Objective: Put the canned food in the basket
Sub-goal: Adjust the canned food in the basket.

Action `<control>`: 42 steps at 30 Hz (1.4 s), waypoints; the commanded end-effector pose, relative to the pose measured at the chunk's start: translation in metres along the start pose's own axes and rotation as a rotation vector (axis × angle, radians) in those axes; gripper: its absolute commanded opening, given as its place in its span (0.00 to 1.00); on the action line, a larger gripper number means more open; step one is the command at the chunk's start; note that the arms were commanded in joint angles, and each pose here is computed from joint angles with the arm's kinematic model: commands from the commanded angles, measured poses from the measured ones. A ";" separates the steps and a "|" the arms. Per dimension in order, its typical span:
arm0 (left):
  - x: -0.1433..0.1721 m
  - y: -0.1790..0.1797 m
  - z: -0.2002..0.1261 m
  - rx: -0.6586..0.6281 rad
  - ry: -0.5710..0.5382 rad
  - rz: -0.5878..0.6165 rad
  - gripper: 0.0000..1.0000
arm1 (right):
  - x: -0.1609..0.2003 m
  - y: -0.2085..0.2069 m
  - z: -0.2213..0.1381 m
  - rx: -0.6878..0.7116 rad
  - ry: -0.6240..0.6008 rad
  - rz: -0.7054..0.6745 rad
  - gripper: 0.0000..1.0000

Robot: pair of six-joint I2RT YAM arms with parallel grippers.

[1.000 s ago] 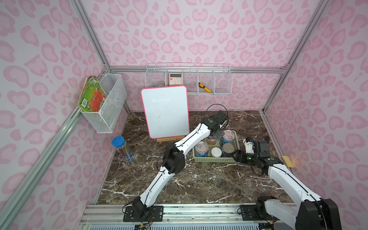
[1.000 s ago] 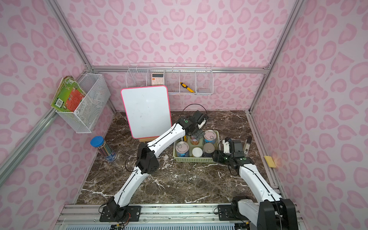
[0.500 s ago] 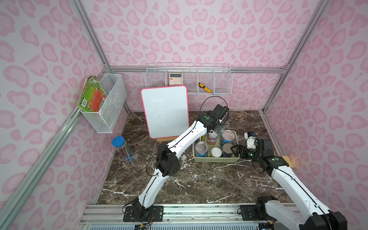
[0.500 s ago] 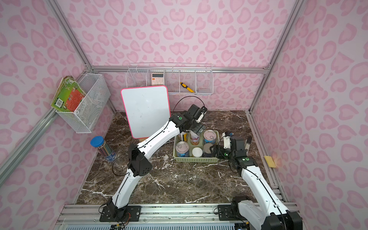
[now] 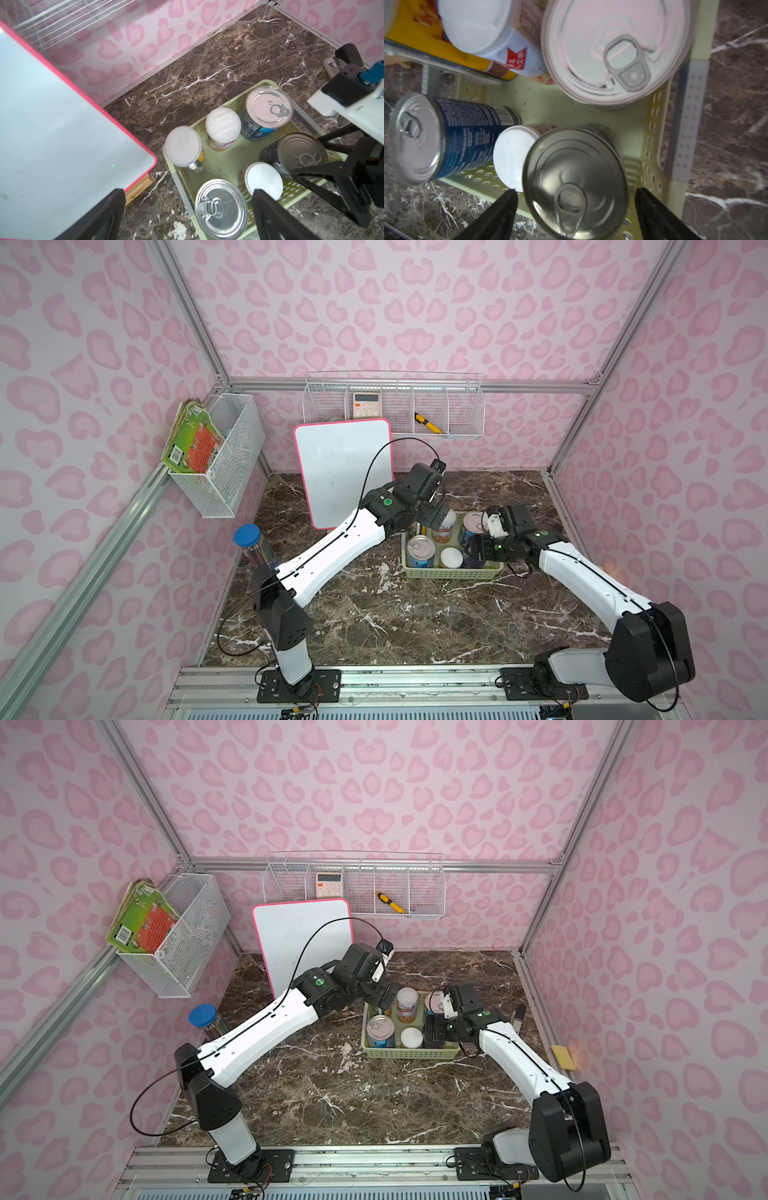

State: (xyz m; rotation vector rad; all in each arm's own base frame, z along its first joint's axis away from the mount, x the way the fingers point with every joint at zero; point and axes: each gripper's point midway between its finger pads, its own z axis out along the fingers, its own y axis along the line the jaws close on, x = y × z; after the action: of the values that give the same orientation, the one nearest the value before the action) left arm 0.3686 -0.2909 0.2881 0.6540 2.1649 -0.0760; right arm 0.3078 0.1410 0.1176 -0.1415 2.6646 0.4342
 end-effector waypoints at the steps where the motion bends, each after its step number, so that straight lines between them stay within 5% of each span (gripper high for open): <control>1: 0.009 0.017 -0.014 -0.048 -0.024 -0.062 0.99 | -0.001 -0.002 0.001 0.024 0.013 -0.012 0.92; 11: 0.040 0.033 -0.032 -0.071 -0.001 -0.116 0.99 | 0.007 0.001 0.029 0.095 0.126 -0.066 0.88; 20: 0.047 0.035 -0.030 -0.073 0.012 -0.120 0.99 | 0.004 -0.020 0.021 0.221 0.103 -0.056 0.64; 28: 0.050 0.035 -0.027 -0.076 0.021 -0.121 0.99 | -0.001 -0.024 0.007 0.250 0.075 -0.062 0.56; 34: 0.051 0.033 -0.026 -0.068 0.027 -0.125 0.99 | 0.005 -0.019 0.019 0.202 0.092 -0.050 0.71; 42: 0.065 0.030 -0.018 -0.065 0.063 -0.130 0.99 | -0.038 -0.013 -0.014 0.214 -0.082 -0.058 0.99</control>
State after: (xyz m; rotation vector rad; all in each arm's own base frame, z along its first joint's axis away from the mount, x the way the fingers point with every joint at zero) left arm 0.3377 -0.2313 0.2551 0.5061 2.2579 -0.0352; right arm 0.3267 0.1264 0.1265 -0.1514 2.6654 0.1515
